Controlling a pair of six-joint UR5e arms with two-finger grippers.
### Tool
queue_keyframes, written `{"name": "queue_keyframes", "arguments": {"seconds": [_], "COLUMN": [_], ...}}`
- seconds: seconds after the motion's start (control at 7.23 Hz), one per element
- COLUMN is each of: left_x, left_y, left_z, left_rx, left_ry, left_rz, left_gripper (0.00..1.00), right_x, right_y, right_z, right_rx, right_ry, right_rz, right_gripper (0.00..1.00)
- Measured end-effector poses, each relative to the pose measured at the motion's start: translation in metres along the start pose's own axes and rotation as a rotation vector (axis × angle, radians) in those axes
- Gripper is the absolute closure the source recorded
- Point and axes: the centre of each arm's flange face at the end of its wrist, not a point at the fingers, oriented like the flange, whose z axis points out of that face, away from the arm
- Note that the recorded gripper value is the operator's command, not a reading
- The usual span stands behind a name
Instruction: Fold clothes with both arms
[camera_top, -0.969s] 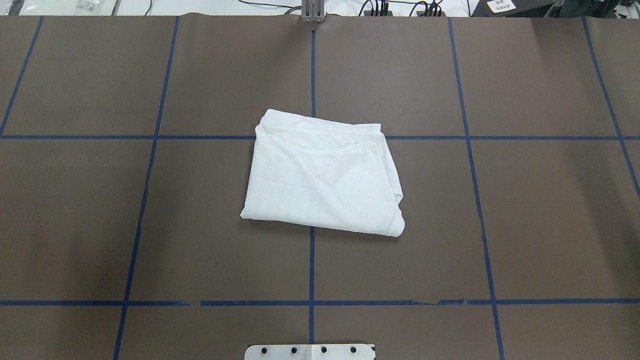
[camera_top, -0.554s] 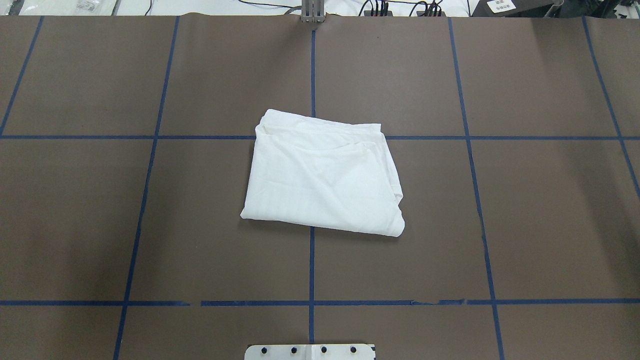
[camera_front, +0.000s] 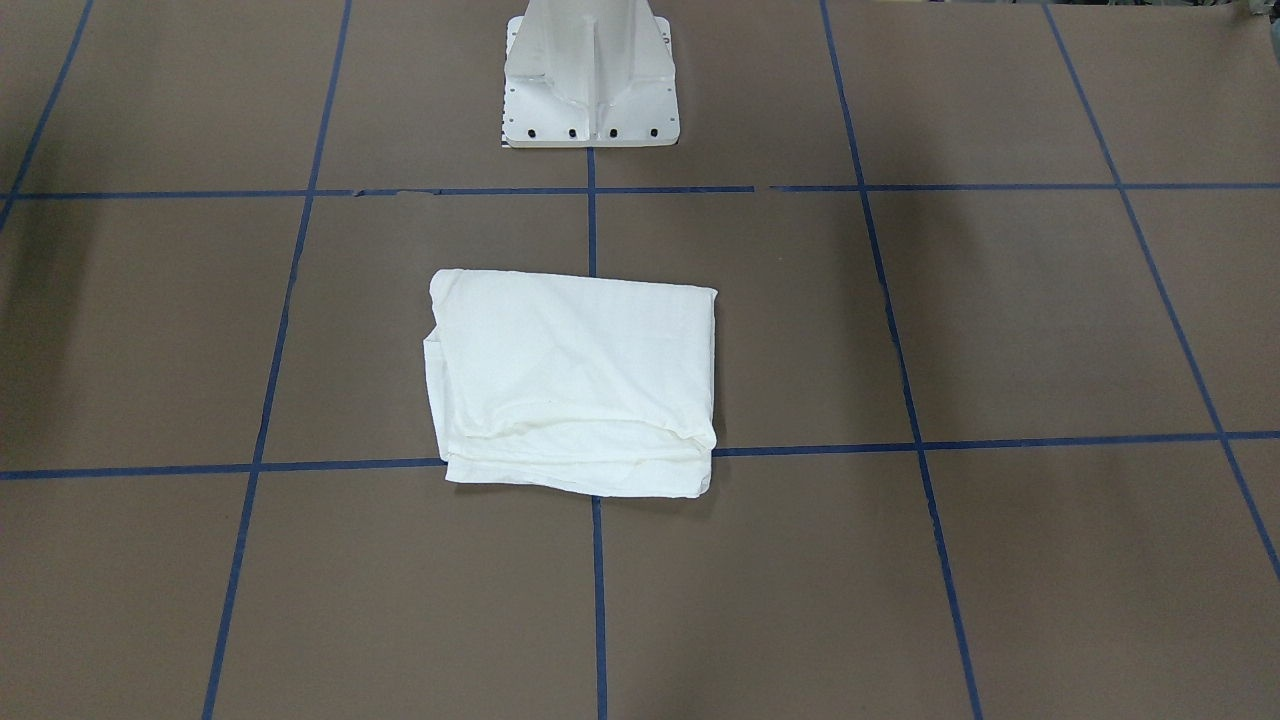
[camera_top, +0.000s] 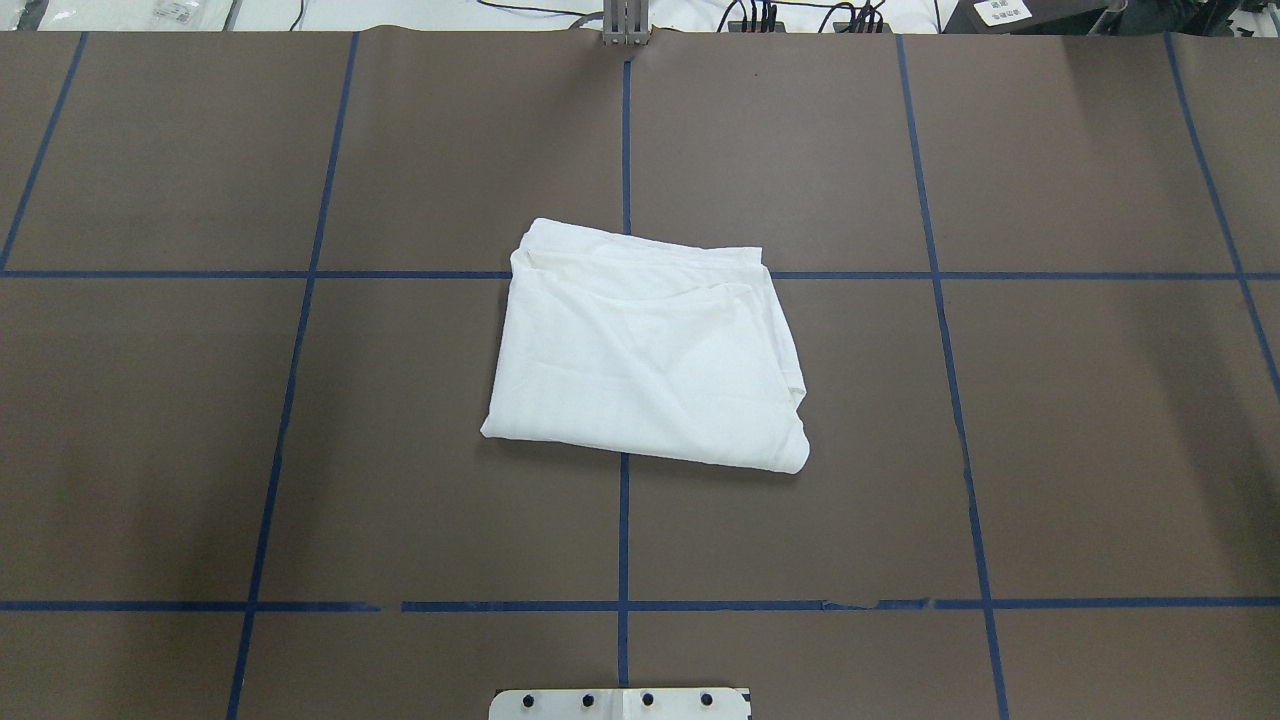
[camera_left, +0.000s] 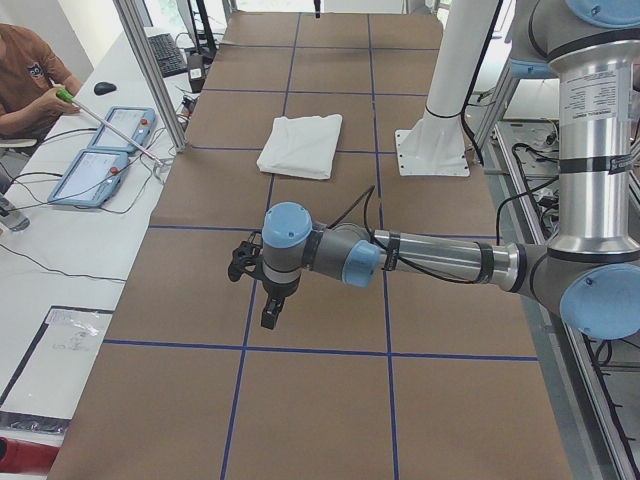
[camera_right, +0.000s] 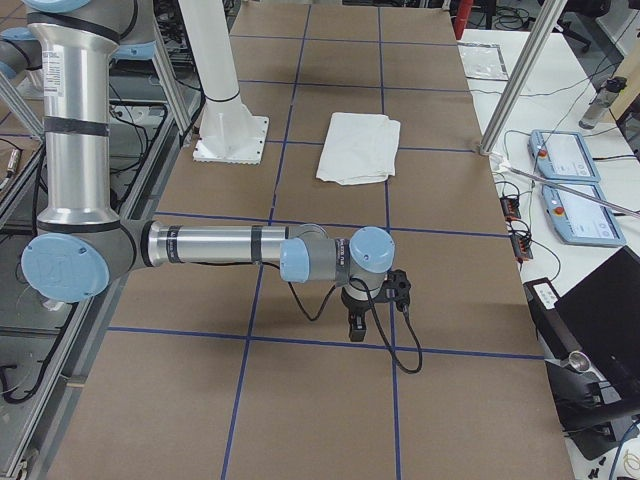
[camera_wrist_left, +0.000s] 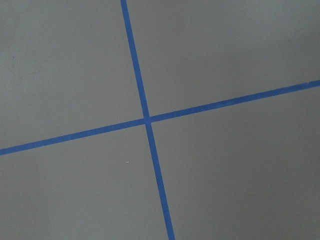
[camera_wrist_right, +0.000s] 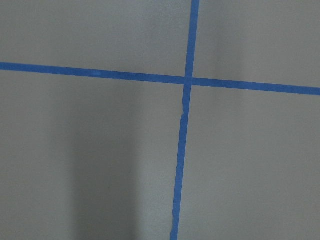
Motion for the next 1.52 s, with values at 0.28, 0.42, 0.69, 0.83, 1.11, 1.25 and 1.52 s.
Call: {"name": "queue_keyframes", "arguments": {"seconds": [0.28, 0.42, 0.69, 0.83, 1.11, 1.25, 1.52], "left_x": [0.0019, 0.0038, 0.0061, 0.0067, 0.007, 0.0073, 0.0074], "left_y": [-0.0032, -0.004, -0.0049, -0.0051, -0.0053, -0.0057, -0.0059], "left_z": [0.0009, 0.0008, -0.0002, -0.0008, -0.0011, -0.0015, -0.0018], "left_rx": [0.004, 0.006, 0.01, 0.011, 0.012, 0.013, 0.013], "left_ry": [0.014, 0.03, 0.042, 0.043, 0.043, 0.042, 0.04], "left_rz": [0.006, 0.01, 0.017, 0.018, 0.019, 0.019, 0.018], "left_gripper": [0.0, 0.0, 0.0, 0.0, 0.0, 0.0, 0.0], "right_x": [-0.0001, -0.0001, -0.0001, -0.0001, -0.0003, -0.0003, 0.0], "right_y": [0.0008, 0.0007, 0.0006, 0.0006, 0.0001, 0.0001, 0.0005], "right_z": [-0.0007, -0.0008, -0.0008, -0.0008, -0.001, -0.001, -0.0007], "right_rx": [0.002, 0.002, 0.002, 0.002, 0.002, 0.002, 0.002], "right_ry": [0.005, 0.006, 0.007, 0.006, 0.006, 0.006, 0.006], "right_rz": [0.001, 0.001, 0.001, 0.001, 0.001, 0.001, 0.001], "right_gripper": [0.0, 0.0, 0.0, 0.0, 0.0, 0.0, 0.0]}}
